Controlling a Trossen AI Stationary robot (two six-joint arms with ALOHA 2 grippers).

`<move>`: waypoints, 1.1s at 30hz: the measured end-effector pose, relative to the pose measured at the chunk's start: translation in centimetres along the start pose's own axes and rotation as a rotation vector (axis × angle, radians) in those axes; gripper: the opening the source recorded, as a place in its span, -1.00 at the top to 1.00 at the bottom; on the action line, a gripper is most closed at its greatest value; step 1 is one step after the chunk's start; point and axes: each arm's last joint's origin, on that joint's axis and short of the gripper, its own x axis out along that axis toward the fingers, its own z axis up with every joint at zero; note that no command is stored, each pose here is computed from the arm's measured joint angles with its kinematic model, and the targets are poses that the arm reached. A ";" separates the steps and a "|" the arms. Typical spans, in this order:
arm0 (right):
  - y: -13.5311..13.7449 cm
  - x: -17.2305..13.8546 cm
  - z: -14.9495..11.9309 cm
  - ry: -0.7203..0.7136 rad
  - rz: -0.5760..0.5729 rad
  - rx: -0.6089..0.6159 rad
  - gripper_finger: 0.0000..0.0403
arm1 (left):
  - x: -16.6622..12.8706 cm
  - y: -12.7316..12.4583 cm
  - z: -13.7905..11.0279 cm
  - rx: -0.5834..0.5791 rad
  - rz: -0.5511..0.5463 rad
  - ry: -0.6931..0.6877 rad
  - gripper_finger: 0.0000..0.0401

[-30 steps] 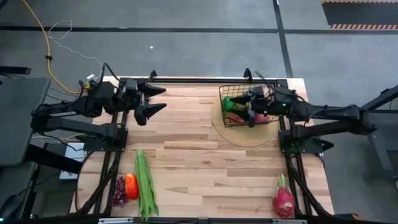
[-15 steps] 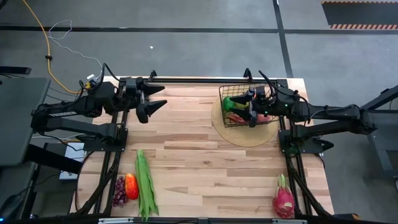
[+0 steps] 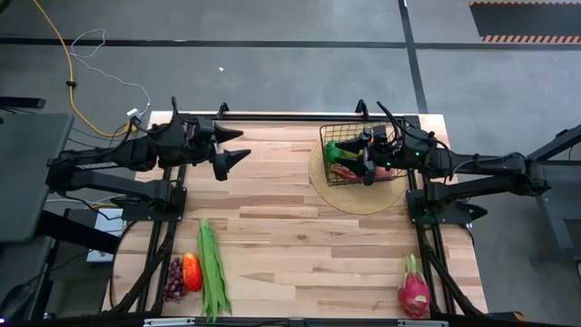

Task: Build produce basket
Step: Put the orange mango into the black wire basket

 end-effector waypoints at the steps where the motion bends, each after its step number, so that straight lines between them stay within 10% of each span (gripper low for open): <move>1: 0.0 0.0 0.0 0.000 0.000 0.000 -0.36 | 0.1 0.0 -0.1 -0.008 -0.002 0.005 -0.75; 8: 0.0 0.0 0.0 0.000 0.000 0.002 -0.36 | 0.6 -0.2 -1.1 -0.219 0.033 0.101 -0.75; 20: -0.1 0.0 -0.3 0.038 -0.017 0.011 -0.36 | -2.7 -4.0 -9.8 -0.594 0.381 1.041 -0.75; 33: -0.3 0.0 -0.8 0.085 -0.028 0.014 -0.36 | -8.5 -13.0 -18.5 -0.795 0.711 1.230 -0.75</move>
